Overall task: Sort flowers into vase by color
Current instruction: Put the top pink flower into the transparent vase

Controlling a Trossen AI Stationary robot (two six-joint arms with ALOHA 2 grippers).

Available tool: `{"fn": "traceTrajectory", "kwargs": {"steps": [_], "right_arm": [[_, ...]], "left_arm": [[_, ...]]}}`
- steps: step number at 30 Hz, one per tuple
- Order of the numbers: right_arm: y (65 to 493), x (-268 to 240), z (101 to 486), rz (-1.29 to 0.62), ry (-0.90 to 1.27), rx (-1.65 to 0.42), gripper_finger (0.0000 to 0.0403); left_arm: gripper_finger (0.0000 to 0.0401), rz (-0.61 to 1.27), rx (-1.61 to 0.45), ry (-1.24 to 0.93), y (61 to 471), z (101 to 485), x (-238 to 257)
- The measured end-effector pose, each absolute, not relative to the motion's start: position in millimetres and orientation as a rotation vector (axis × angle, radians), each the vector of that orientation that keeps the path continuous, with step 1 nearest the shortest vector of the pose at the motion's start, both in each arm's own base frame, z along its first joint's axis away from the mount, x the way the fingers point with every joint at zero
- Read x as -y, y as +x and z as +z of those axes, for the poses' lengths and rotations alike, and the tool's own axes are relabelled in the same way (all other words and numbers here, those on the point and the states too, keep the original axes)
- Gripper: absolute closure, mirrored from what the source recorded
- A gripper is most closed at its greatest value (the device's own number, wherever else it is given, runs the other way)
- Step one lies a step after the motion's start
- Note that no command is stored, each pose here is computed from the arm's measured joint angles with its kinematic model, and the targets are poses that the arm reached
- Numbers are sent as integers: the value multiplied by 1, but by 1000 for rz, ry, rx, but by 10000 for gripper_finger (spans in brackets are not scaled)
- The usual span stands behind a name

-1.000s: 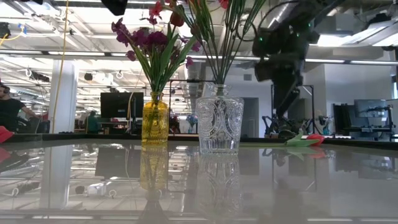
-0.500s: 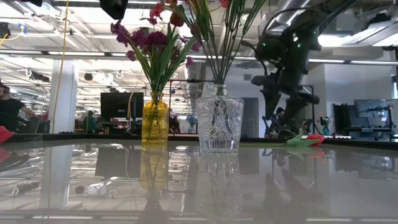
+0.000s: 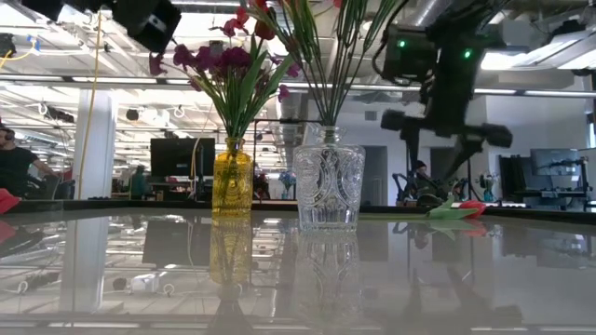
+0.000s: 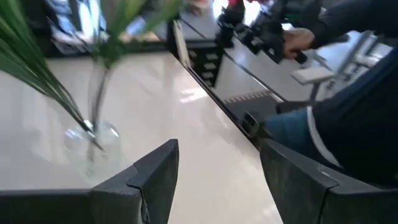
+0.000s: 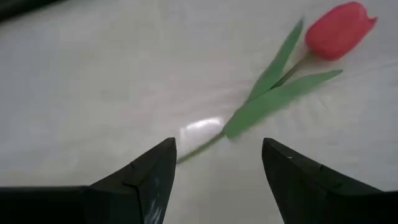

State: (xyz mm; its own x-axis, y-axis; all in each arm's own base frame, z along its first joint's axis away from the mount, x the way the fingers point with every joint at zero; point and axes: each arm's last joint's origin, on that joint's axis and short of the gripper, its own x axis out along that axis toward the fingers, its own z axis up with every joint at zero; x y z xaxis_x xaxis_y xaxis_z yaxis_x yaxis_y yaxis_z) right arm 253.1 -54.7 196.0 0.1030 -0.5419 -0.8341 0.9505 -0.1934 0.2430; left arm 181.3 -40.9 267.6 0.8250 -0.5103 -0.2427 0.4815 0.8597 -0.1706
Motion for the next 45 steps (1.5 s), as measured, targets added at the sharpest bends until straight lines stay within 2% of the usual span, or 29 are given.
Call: {"fn": "traceTrajectory", "kwargs": {"steps": [10,13,17,20,24,31,33,37,45], "right_arm": [[275,53,137,-1677,1160,-438,138],[279,56,115,-1792,1166,-309,138],[288,65,97,-1835,1116,-159,143],[295,70,91,-1857,1096,-110,165],[301,76,92,-1871,1112,-94,223],[296,73,101,-1927,1099,-184,380],[294,70,107,-1915,1083,-215,384],[286,59,127,-1850,976,-410,384],[259,34,183,-1636,614,-756,386]], "left_arm": [[186,-669,-443,-150,173,255,44],[186,-714,-464,-149,170,254,44],[186,-768,-470,-153,168,254,45],[186,-787,-475,-168,168,254,46],[186,-784,-467,-176,168,255,46],[186,-776,-483,-217,168,255,46],[186,-773,-489,-230,168,255,46],[186,-804,-496,-251,168,255,46],[186,-808,-492,-271,168,256,47]]}}
